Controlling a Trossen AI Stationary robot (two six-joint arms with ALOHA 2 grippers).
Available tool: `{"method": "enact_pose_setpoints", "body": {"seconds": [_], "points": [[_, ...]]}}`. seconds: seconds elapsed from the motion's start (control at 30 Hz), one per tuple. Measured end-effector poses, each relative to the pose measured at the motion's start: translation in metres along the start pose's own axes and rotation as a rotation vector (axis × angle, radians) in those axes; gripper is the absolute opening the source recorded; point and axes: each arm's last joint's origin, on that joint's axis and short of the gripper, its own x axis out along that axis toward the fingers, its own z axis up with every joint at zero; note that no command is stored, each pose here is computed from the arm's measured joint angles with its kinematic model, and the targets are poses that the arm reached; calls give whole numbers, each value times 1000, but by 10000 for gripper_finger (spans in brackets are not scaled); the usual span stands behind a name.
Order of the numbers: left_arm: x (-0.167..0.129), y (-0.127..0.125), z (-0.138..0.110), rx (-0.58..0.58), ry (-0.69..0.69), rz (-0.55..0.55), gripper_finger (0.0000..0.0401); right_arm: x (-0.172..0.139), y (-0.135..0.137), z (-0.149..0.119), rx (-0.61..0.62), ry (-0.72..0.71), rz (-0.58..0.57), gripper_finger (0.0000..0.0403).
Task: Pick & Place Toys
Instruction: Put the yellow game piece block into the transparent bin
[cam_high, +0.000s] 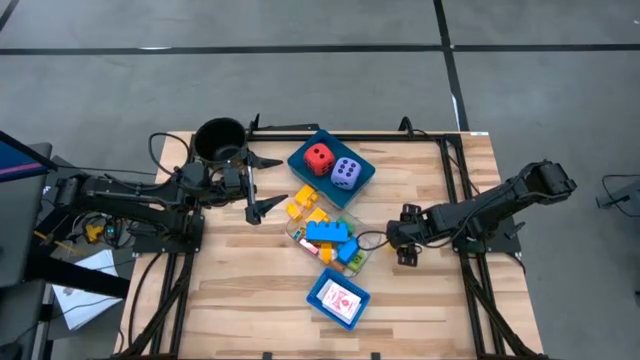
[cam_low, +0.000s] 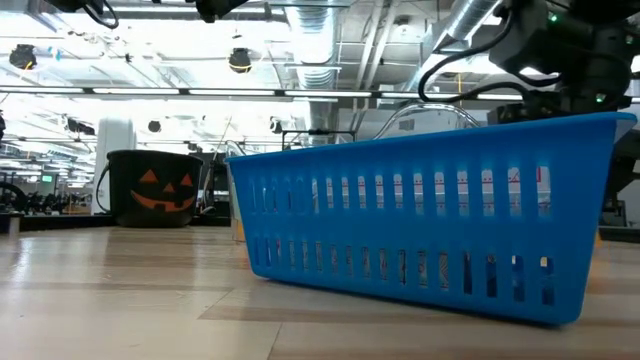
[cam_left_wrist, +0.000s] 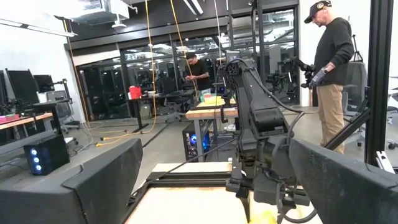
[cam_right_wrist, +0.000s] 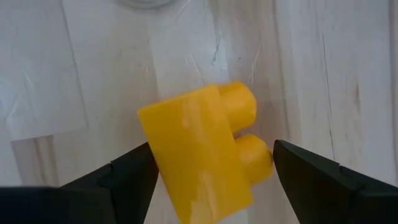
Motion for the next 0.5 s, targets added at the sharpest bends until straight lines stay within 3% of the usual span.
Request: {"method": "enact_pose_setpoints", "body": {"seconds": [0.5], "points": [[0, 0, 0, 0, 0, 0, 400, 10, -8, -1, 35, -42, 3, 301]]}}
